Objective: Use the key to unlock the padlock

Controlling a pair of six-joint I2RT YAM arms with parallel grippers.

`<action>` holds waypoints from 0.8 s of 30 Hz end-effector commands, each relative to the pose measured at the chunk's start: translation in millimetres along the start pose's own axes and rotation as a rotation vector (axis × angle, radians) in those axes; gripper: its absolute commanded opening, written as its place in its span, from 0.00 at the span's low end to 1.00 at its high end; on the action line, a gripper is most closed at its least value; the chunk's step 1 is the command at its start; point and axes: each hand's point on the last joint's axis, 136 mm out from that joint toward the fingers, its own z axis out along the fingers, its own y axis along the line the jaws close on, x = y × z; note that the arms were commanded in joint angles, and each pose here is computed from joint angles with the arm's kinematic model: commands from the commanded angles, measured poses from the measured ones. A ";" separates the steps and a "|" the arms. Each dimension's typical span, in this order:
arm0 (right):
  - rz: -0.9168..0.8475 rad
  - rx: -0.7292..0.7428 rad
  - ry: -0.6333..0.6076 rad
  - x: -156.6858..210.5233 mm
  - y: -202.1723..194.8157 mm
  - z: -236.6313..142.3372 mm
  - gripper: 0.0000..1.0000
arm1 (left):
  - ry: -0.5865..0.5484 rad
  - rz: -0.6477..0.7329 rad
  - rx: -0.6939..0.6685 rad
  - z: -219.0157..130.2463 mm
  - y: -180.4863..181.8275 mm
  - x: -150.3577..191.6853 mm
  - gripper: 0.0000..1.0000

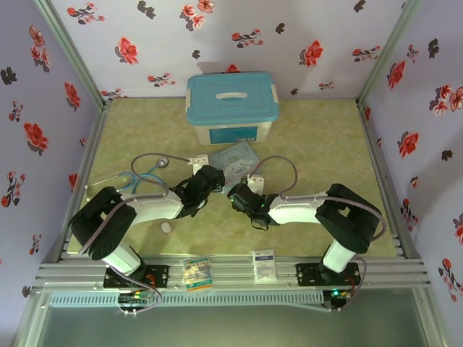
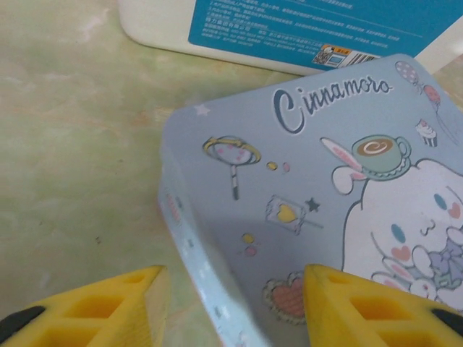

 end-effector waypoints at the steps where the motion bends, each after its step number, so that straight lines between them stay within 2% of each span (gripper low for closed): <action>1: -0.018 -0.004 -0.051 -13.2 10.8 -5.2 0.63 | 0.113 0.066 -0.107 -11.2 39.9 27.2 0.52; 7: 0.030 -0.056 -0.088 -17.9 18.6 -4.7 0.67 | 0.067 -0.015 -0.022 -30.9 27.4 -0.4 0.60; 10: 0.008 -0.041 -0.067 -12.8 21.1 4.6 0.68 | 0.038 -0.095 0.031 -38.2 24.0 -12.4 0.69; 16: -0.014 0.033 -0.023 2.8 11.4 23.4 0.65 | 0.007 -0.128 0.063 -47.4 19.0 -29.1 0.70; 21: -0.042 0.094 0.002 15.2 -7.0 27.1 0.59 | 0.011 -0.136 0.062 -45.2 21.3 -24.3 0.70; 24: -0.041 0.107 0.013 21.1 -23.4 18.7 0.50 | 0.028 -0.132 0.061 -43.6 21.8 -19.5 0.70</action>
